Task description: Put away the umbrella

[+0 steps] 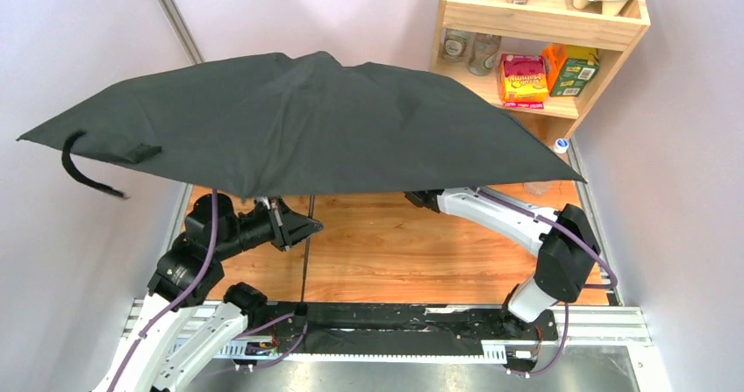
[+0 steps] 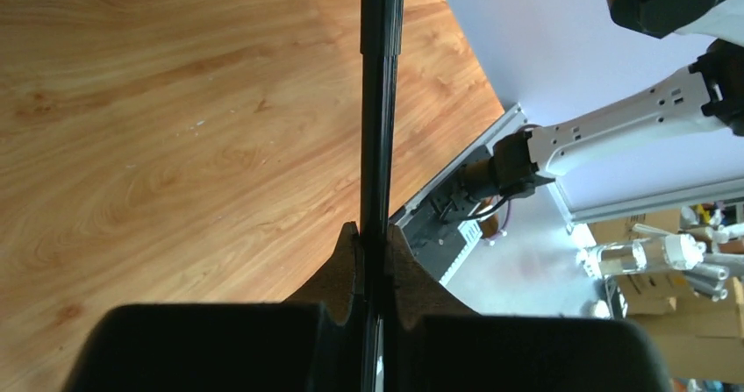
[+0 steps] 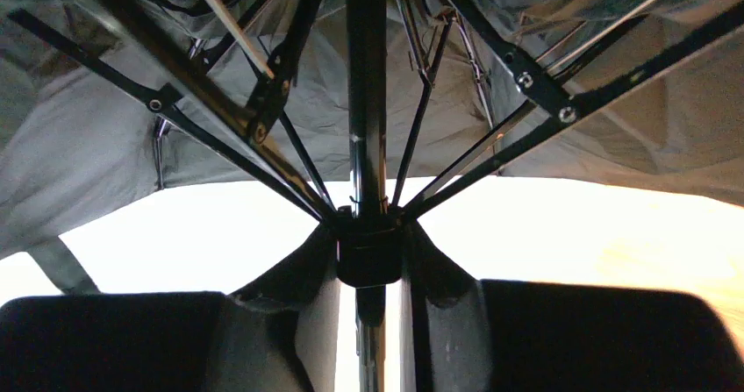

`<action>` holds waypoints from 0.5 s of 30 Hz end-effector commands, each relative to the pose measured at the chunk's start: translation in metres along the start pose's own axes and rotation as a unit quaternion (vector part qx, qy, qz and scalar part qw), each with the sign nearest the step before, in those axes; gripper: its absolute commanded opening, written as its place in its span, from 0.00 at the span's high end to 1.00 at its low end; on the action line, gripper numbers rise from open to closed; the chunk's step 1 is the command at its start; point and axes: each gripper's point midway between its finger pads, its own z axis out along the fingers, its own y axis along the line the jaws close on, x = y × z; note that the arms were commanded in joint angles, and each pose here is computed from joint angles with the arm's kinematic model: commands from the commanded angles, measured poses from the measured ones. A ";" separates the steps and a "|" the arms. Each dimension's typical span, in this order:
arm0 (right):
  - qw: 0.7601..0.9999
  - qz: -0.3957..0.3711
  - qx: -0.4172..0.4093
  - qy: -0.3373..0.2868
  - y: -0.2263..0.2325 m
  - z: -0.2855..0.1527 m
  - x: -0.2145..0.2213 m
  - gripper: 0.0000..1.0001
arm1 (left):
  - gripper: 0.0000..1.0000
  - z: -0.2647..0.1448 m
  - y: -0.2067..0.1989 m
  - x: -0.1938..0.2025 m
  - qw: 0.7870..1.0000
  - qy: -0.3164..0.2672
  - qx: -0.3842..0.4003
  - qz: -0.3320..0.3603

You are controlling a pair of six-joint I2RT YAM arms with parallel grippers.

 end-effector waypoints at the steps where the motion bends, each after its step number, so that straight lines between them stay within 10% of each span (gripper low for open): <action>1: 0.992 0.047 -0.113 0.018 0.051 -0.022 -0.008 1.00 | 1.00 -0.004 -0.014 -0.031 0.996 -0.070 0.026 0.056; 15: 0.987 0.066 -0.045 0.138 0.038 -0.035 0.058 1.00 | 1.00 0.003 -0.021 -0.063 0.994 -0.069 0.002 0.085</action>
